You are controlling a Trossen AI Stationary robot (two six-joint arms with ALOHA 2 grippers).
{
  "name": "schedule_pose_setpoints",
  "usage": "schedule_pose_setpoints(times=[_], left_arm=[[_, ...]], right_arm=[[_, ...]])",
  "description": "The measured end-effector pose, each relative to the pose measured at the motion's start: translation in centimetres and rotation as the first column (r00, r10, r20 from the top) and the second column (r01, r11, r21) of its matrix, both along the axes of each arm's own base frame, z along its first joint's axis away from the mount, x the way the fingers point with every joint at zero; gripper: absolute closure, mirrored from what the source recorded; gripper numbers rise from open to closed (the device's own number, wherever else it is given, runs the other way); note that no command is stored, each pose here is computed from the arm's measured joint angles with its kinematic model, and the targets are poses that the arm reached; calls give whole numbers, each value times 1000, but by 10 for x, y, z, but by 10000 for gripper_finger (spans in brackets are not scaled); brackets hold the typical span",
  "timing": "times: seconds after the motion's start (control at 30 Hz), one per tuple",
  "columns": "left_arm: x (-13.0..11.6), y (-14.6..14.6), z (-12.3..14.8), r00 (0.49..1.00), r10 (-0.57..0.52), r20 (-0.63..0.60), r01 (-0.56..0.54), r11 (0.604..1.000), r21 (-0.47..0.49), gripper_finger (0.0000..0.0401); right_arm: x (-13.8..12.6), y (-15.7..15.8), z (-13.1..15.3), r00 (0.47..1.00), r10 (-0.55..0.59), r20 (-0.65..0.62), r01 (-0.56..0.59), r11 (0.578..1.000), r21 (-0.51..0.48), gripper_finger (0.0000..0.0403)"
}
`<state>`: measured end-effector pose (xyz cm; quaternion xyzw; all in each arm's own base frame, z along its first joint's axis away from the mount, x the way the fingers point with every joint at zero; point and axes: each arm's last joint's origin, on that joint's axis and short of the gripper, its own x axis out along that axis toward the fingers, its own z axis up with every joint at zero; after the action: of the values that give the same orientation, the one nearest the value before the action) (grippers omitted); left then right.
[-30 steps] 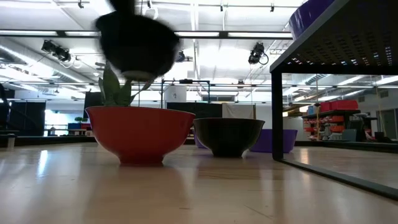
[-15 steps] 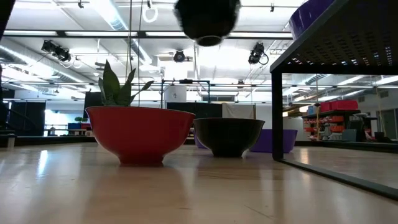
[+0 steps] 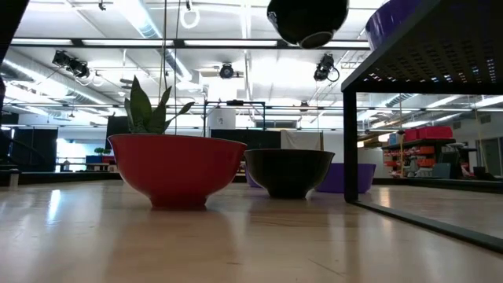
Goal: Pick & Place Mini bowls
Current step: Stack the bottom orange patterned bowl on the orange patterned bowl on the shelf
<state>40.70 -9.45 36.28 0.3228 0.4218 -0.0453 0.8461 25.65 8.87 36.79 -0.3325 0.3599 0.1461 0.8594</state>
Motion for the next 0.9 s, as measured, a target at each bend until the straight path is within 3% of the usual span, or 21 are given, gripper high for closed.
schedule_pose_setpoints(times=[0.33,0.9], left_arm=[[3,3,2,1000,-17,21,17,1000,13,390],[5,8,2,999,-22,23,22,1000,17,379]], right_arm=[[2,-13,-3,988,-151,-29,151,988,-15,250],[1,-14,-5,988,-141,-70,144,988,47,329]])
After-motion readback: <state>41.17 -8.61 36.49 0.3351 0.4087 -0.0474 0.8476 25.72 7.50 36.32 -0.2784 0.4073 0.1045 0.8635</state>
